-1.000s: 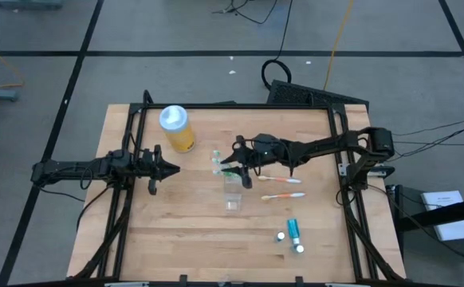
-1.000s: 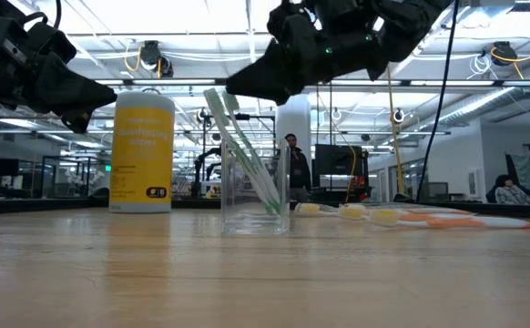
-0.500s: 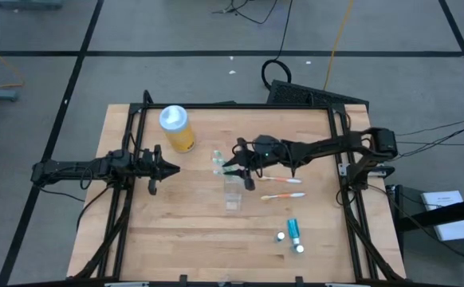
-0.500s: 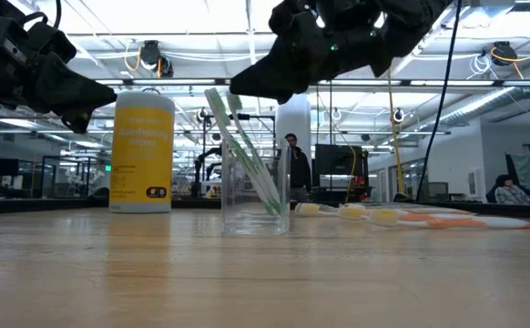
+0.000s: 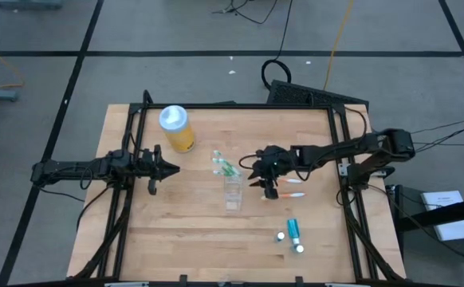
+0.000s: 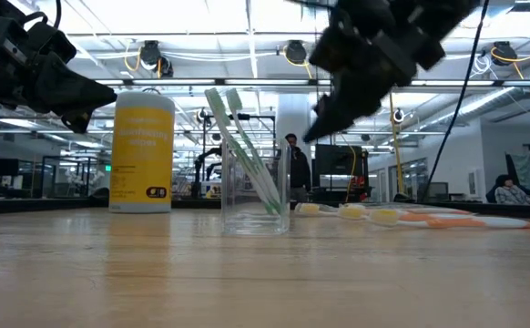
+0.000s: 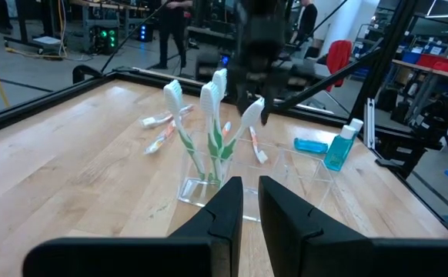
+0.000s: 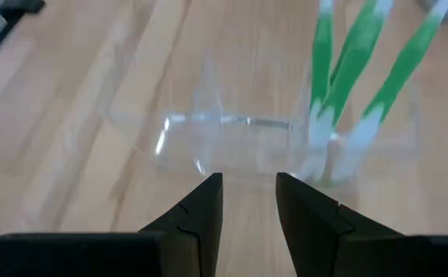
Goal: Pick & Place toothbrushing station
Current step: Put the orange toothbrush into the transparent organizer
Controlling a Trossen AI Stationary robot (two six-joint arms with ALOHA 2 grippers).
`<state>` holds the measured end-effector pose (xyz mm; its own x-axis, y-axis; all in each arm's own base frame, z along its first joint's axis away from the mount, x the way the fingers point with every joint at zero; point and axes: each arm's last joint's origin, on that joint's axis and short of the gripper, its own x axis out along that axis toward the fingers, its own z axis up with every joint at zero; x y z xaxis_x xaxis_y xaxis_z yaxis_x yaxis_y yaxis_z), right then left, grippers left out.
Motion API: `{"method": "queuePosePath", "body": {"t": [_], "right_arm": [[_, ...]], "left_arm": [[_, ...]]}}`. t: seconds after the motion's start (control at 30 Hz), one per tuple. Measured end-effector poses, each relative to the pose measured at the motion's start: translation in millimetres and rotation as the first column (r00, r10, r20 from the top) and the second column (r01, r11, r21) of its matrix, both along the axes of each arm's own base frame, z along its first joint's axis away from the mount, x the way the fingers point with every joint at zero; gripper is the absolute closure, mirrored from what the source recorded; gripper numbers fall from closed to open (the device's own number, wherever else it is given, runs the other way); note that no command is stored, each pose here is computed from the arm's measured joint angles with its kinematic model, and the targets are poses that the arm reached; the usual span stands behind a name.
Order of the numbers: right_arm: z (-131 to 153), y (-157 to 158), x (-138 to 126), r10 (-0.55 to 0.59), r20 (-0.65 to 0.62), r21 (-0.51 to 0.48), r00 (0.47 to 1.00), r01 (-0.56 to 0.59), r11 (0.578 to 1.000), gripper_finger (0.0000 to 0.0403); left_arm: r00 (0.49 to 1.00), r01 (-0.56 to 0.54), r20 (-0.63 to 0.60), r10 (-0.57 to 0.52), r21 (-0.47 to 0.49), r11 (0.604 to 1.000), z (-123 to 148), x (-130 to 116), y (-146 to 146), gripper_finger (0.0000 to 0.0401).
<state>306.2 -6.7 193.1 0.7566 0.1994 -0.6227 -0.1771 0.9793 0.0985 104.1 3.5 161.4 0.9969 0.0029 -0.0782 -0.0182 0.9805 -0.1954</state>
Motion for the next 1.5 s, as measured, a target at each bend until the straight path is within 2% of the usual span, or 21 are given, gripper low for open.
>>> {"method": "queuePosePath", "body": {"t": [0.1,0.23,0.47,0.63,0.77,1.13,1.2,1.37,1.5], "right_arm": [[-20,-1,-7,-0.027,0.019,-0.022,0.999,0.027,0.999,0.0287],[-35,-4,-20,-0.128,-0.023,-0.105,0.991,0.125,0.987,0.0287],[-31,-12,-38,-0.277,-0.094,-0.253,0.956,0.246,0.936,0.0287],[-25,-34,-54,-0.417,-0.143,-0.327,0.897,0.355,0.876,0.0287],[-24,-55,-69,-0.482,-0.216,-0.357,0.849,0.391,0.849,0.0287],[-31,-86,-95,-0.56,-0.373,-0.4,0.74,0.417,0.816,0.0287],[-31,-89,-97,-0.563,-0.373,-0.391,0.738,0.425,0.816,0.0287],[-46,-90,-105,-0.528,-0.384,-0.314,0.757,0.431,0.846,0.0287],[-61,-87,-114,-0.534,-0.379,-0.312,0.756,0.439,0.843,0.0287]], "left_arm": [[1.0,0.0,0.0,0.0,0.0,1.0,0,0,0,0.0352],[1.0,0.0,0.0,0.0,0.0,1.0,0,0,0,0.0352],[1.0,0.0,-0.001,0.0,0.0,1.0,0,0,0,0.0352],[1.0,0.0,0.0,0.0,0.0,1.0,0,0,0,0.0352],[1.0,0.001,0.0,-0.001,0.0,1.0,0,0,0,0.0352],[1.0,0.0,0.0,0.0,0.0,1.0,0,0,0,0.0352],[1.0,0.0,0.0,0.0,0.0,1.0,0,0,0,0.0352],[1.0,0.0,0.0,0.0,0.0,1.0,0,0,0,0.0352],[1.0,0.0,0.0,0.0,0.0,1.0,0,0,0,0.0352]]}}
